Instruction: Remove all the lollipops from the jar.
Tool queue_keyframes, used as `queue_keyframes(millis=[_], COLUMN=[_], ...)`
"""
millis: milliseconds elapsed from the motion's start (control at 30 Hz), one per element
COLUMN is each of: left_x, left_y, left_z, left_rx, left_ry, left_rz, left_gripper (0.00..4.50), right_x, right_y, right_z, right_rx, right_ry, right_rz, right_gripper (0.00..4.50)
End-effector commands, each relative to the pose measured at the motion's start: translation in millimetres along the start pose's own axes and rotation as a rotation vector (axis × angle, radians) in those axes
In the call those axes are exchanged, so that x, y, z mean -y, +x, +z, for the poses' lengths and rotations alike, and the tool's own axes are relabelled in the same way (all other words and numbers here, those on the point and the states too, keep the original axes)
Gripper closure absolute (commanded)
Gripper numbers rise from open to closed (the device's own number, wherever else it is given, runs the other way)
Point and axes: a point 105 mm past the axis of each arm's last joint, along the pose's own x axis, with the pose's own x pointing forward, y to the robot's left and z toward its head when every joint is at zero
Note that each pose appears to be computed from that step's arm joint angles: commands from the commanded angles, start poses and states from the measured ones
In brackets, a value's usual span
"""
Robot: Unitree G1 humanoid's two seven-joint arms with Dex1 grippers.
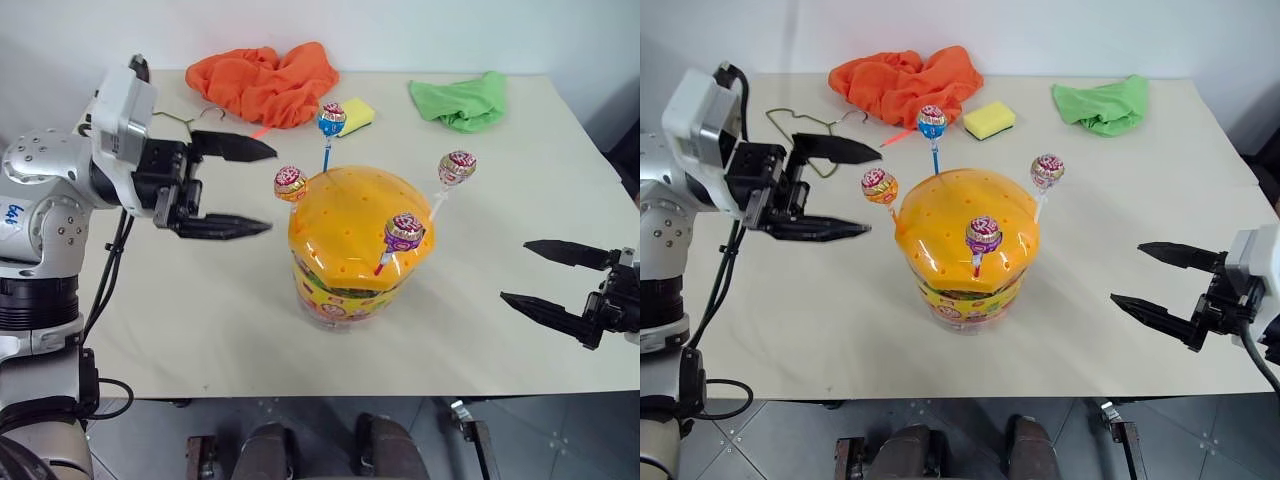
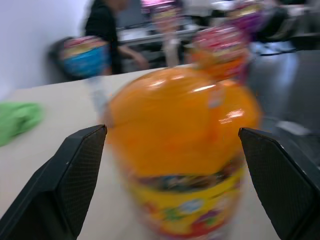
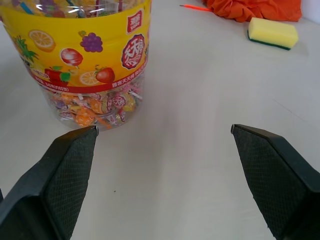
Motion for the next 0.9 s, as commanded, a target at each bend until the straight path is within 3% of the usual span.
queue_keyframes(millis=[33, 267, 400, 767, 900], left_x=[15.2, 8.7, 6.1, -4.0, -13.7], left_y=[4.7, 19.2, 24.8, 21.8, 21.0], left_z=[11.7, 13.9, 5.1, 11.3, 26.8], left_rx=[-0.007, 0.092, 0.105, 0.134, 0.164], left_ry=[0.029, 0.051, 0.055, 0.107, 0.147], left_rz=[-0.104, -0.128, -0.160, -0.121, -0.056], left_gripper=[0.00, 0.00, 0.92, 4.47, 4.49], right_x=[-3.3, -6.5, -8.5, -12.8, -9.5], right_y=[-7.0, -7.5, -9.1, -7.2, -3.5], right_z=[8.4, 8.1, 12.2, 12.7, 12.9], right_rx=[0.029, 0.035, 0.045, 0.056, 0.061], right_ry=[-0.033, -0.033, -0.039, -0.035, -0.038], right_rz=[-0.028, -0.046, -0.058, -0.077, -0.066], right_gripper=[0.04, 0.04, 0.00, 0.00, 0.00])
